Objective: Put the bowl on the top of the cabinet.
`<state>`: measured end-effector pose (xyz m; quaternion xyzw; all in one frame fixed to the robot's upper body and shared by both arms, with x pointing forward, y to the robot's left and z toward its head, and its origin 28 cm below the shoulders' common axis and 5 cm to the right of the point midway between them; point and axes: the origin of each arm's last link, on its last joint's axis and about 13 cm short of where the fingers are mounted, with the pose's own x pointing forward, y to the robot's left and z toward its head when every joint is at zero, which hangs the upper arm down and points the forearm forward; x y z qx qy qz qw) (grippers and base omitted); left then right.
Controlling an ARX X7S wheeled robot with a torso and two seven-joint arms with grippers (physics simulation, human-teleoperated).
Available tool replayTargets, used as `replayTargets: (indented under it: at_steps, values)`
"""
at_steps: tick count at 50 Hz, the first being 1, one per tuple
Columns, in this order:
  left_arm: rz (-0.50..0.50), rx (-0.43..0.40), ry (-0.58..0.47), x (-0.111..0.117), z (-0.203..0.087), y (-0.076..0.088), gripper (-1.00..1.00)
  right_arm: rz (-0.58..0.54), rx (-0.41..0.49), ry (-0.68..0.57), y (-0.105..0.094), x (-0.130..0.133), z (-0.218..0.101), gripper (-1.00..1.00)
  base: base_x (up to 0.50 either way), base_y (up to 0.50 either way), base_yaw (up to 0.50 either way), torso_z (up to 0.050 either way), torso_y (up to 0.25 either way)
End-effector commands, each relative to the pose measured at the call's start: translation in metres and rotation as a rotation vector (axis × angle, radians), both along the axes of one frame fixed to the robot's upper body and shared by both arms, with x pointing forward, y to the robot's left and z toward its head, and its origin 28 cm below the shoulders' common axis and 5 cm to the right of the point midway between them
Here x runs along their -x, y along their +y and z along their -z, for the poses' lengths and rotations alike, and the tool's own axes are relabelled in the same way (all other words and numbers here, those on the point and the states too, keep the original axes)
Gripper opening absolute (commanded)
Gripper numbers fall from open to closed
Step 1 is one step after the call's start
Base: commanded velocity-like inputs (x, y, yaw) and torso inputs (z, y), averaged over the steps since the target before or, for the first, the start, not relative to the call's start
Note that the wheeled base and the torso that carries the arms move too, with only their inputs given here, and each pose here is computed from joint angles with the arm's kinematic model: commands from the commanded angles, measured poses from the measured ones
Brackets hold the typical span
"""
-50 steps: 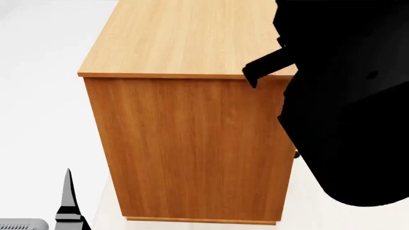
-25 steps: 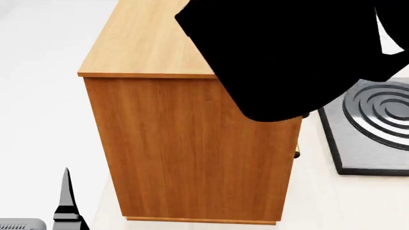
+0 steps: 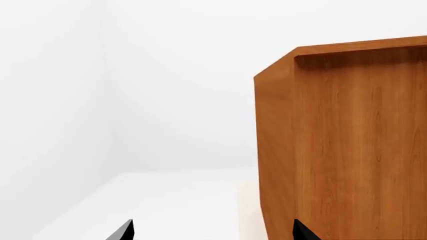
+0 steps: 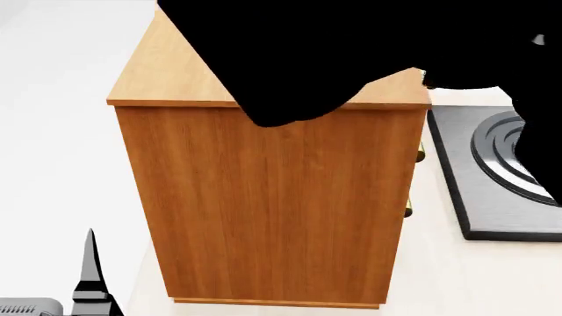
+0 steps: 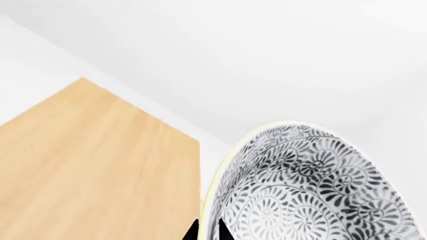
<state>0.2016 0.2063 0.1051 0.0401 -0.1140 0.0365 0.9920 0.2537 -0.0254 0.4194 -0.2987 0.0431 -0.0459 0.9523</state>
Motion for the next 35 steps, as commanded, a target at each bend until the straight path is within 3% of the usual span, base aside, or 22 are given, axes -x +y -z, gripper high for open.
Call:
replayTargets:
  at_steps: [1, 35]
  values:
    - [0.001, 0.003, 0.0, 0.0, 0.0, 0.0, 1.0, -0.05, 0.026, -0.004, 0.02, -0.004, 0.014, -1.0, 0.0, 0.0, 0.0, 0.0, 0.0]
    - [-0.008, -0.001, 0.009, -0.001, 0.004, 0.002, 1.0, -0.131, 0.055, 0.058, 0.035, -0.033, 0.068, -1.0, 0.0, 0.0, 0.0, 0.0, 0.001]
